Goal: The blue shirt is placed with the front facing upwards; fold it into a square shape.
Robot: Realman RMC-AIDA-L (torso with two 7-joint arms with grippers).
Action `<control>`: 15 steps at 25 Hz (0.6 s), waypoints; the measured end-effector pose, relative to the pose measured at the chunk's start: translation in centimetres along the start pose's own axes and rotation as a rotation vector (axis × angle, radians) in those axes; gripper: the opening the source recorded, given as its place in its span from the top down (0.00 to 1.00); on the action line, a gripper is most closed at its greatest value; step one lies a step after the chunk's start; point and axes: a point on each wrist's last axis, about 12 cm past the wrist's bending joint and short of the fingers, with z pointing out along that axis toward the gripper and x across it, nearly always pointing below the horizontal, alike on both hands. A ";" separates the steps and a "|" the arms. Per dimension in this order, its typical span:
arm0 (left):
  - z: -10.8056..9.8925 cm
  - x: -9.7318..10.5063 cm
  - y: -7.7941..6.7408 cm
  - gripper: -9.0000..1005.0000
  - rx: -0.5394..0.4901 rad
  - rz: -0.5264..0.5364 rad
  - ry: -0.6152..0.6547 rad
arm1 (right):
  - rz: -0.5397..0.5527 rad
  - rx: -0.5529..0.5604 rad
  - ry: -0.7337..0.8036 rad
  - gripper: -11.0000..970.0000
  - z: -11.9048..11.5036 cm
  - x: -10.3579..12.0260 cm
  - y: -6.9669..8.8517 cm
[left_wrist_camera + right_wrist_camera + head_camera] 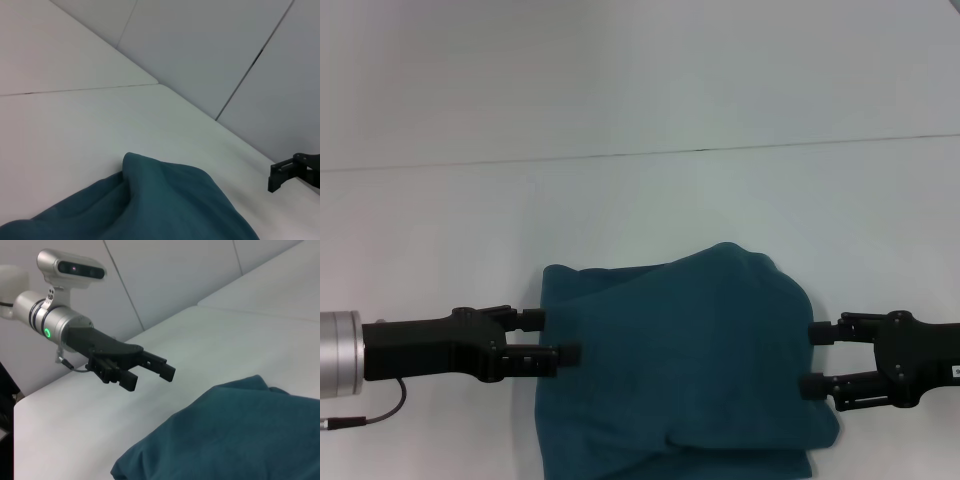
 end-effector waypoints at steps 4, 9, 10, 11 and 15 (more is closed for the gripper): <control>0.0 0.0 0.0 0.07 0.003 0.000 0.000 | -0.001 -0.003 0.004 0.06 0.1 0.0 0.0; 0.0 0.0 -0.1 0.07 0.006 0.000 0.001 | -0.003 -0.002 0.004 0.06 0.1 -0.1 0.0; 0.0 0.0 -0.1 0.07 0.006 0.000 0.001 | -0.004 -0.002 0.004 0.06 0.1 -0.1 0.0; 0.0 0.0 -0.1 0.07 0.006 0.000 0.001 | -0.004 -0.002 0.005 0.06 0.1 -0.1 0.0; -0.1 0.0 0.0 0.07 0.005 0.001 0.002 | -0.008 -0.002 0.004 0.06 0.1 -0.3 -0.1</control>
